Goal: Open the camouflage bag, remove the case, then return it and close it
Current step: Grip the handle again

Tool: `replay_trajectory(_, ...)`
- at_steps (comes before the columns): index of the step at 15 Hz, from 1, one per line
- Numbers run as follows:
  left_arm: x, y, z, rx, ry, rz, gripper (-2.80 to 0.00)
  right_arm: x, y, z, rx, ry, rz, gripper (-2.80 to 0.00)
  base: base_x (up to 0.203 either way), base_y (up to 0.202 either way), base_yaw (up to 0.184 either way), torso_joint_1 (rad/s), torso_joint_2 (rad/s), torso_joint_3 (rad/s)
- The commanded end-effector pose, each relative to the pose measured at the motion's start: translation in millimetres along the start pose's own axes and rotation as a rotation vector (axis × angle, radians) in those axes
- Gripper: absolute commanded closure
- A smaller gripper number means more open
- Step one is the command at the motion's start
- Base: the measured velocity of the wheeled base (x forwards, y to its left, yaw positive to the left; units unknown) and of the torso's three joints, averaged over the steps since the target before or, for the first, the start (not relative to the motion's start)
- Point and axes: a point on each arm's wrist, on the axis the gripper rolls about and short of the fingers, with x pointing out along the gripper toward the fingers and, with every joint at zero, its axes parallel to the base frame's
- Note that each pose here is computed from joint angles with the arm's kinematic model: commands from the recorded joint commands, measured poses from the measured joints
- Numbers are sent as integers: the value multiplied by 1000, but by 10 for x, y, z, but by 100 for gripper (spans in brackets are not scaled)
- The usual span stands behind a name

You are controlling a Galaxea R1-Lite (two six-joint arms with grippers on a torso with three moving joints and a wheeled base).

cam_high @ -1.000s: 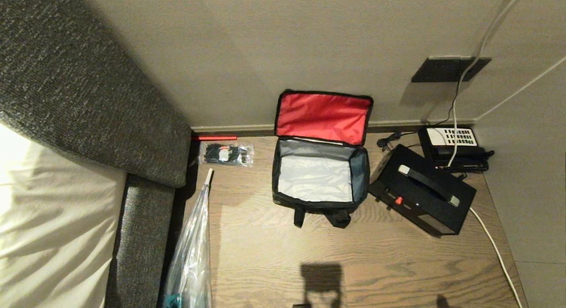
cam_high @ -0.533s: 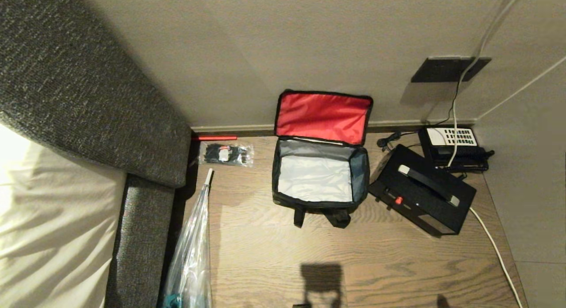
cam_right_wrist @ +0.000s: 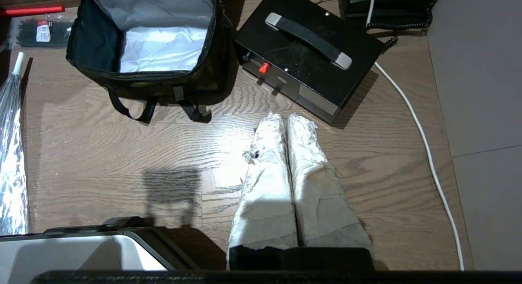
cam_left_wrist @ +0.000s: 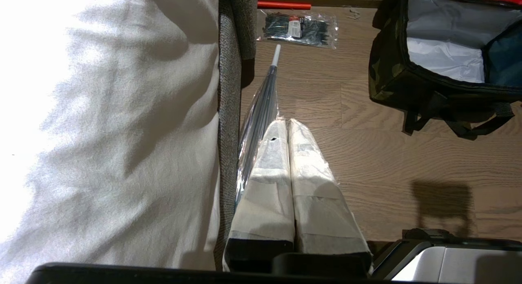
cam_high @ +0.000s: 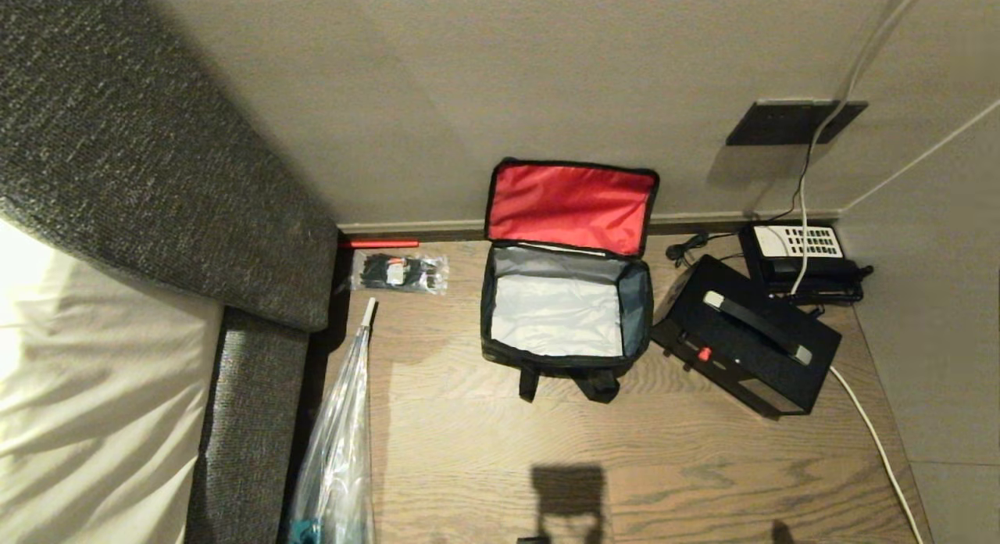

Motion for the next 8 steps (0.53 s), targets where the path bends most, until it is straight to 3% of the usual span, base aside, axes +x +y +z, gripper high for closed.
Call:
replay_trajectory(1,-2,0,1,0,-3,1,0,3,0,0,0,5,0,0,0,0,0,0,0,0)
replay_trajectory(8,-1,0,-1,0,-2,1,0,3,0,0,0,5,-2,0,0,0,0,0,0,0)
